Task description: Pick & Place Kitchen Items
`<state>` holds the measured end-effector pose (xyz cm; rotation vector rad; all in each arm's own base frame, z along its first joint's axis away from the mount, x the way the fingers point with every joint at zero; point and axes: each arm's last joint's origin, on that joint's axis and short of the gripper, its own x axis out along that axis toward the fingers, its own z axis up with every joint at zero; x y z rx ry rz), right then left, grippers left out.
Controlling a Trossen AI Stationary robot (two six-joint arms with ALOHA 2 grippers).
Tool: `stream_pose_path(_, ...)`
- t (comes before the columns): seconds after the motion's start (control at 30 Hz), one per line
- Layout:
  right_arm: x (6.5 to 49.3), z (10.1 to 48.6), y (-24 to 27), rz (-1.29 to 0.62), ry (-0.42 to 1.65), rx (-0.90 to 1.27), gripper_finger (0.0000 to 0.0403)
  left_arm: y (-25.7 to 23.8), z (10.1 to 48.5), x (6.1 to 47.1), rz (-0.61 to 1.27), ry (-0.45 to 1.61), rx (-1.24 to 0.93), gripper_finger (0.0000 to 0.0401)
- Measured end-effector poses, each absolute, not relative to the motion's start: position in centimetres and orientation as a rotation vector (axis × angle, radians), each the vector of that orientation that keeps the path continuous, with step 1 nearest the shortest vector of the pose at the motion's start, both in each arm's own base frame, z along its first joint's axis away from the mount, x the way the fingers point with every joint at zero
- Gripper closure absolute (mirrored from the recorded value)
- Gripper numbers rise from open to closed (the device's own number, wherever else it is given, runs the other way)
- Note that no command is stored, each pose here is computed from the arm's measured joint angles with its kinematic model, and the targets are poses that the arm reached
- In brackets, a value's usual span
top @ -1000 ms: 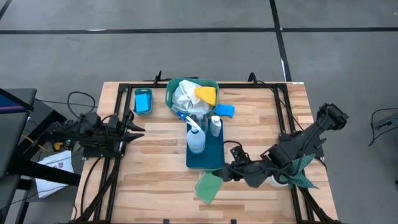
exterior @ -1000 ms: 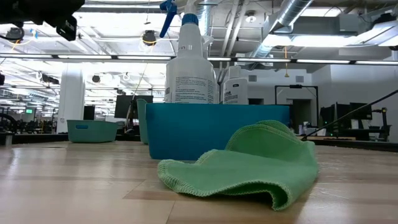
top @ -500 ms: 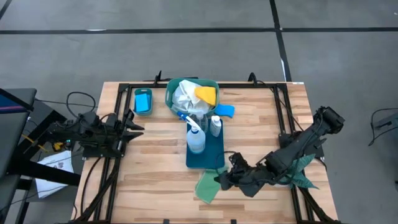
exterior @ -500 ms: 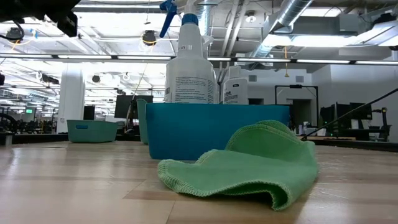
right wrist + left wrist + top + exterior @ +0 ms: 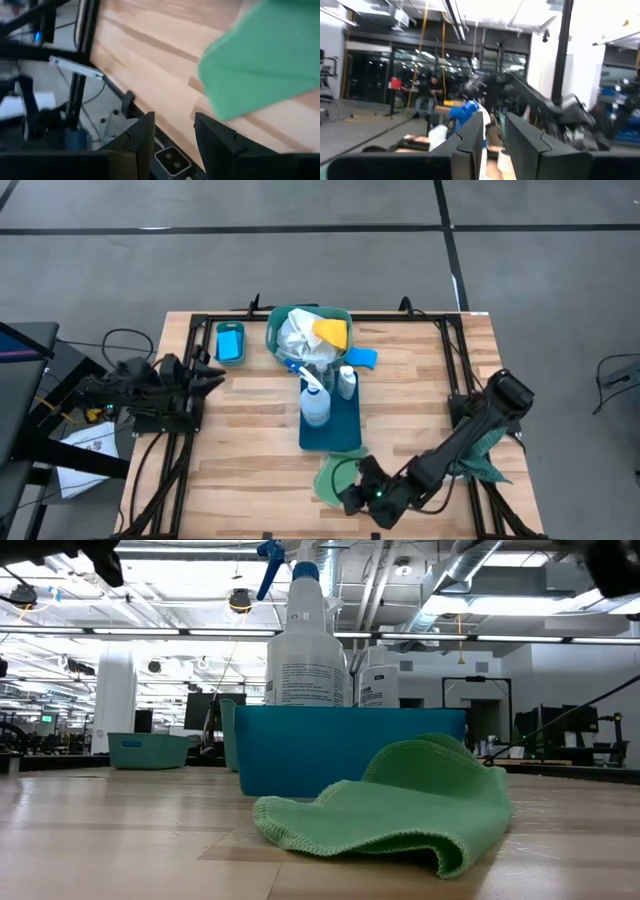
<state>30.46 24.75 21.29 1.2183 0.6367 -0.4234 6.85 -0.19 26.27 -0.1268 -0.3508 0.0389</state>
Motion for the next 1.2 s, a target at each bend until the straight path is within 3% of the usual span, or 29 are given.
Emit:
stream_pose_path(0.17, 30.9, 19.9, 24.7, -0.52, 0.645, 1.357, 0.0271, -0.1, 26.7, 6.7, 0.072, -0.4, -0.139, 0.0325)
stream_pose_path(0.47, 32.3, 19.4, 22.9, -0.6, 0.64, 1.423, 0.0271, 0.0, 27.0, 6.5, 0.086, -0.435, -0.181, 0.0325)
stream_pose_path(0.7, 32.5, 18.5, 21.0, -0.712, 0.711, 1.353, 0.0271, 0.0, 27.0, 6.5, 0.085, -0.436, -0.2, 0.0325)
stream_pose_path(1.2, 33.1, 18.2, 19.1, -0.73, 0.754, 1.199, 0.0271, 0.0, 27.1, 6.5, 0.084, -0.447, -0.202, 0.0325)
